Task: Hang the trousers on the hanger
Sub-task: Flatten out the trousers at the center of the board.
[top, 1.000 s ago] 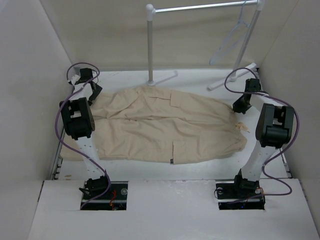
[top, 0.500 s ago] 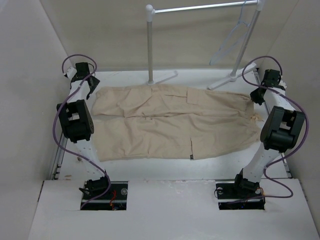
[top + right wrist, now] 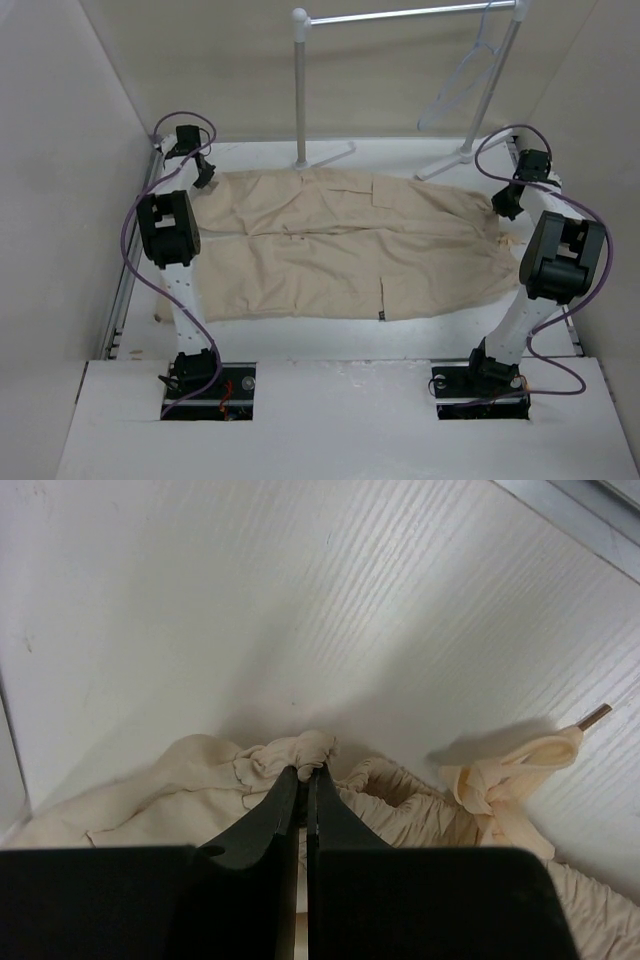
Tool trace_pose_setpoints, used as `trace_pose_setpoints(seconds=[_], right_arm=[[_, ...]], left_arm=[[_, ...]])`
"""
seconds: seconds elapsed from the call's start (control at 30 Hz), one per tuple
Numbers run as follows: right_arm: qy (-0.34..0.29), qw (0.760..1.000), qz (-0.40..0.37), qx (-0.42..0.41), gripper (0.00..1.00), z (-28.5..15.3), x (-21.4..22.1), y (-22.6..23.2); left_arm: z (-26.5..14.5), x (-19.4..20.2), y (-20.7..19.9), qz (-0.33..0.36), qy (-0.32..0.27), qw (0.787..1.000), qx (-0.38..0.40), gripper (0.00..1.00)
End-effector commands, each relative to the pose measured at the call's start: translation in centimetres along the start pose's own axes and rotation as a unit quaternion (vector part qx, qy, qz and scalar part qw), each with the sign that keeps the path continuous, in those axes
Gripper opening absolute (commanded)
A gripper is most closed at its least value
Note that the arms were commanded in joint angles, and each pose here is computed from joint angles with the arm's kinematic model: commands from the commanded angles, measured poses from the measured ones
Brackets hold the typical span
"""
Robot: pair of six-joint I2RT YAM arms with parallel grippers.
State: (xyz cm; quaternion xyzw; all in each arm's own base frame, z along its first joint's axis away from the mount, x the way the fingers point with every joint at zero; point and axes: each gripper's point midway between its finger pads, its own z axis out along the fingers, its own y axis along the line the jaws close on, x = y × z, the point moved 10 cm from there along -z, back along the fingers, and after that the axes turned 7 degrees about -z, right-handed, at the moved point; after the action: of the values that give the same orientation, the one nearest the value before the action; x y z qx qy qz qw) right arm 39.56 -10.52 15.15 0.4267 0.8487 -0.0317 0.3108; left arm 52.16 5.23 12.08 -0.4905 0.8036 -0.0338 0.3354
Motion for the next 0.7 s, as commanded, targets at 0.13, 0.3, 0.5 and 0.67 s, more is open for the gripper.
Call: trace_pose_setpoints(seconds=[0.13, 0.3, 0.5, 0.67], right_arm=[[-0.034, 0.999, 0.010, -0.021, 0.03, -1.3, -0.7, 0.6], [-0.038, 0.999, 0.015, -0.030, 0.04, -0.9, -0.8, 1.4], [-0.045, 0.998, 0.014, -0.035, 0.04, -0.8, -1.8, 2.3], [-0.050, 0.998, 0.011, -0.029, 0.06, -1.2, -2.7, 3.0]], left_arm=[[-10.9, -6.7, 0.9, -0.038, -0.123, 0.991, 0.020, 0.02], [-14.9, -7.7, 1.8, -0.029, -0.161, 0.986, 0.025, 0.03], [-10.1, -9.0, 0.4, -0.006, -0.157, 0.988, -0.004, 0.04], [-5.0, -9.4, -1.1, 0.012, -0.137, 0.990, -0.036, 0.19]])
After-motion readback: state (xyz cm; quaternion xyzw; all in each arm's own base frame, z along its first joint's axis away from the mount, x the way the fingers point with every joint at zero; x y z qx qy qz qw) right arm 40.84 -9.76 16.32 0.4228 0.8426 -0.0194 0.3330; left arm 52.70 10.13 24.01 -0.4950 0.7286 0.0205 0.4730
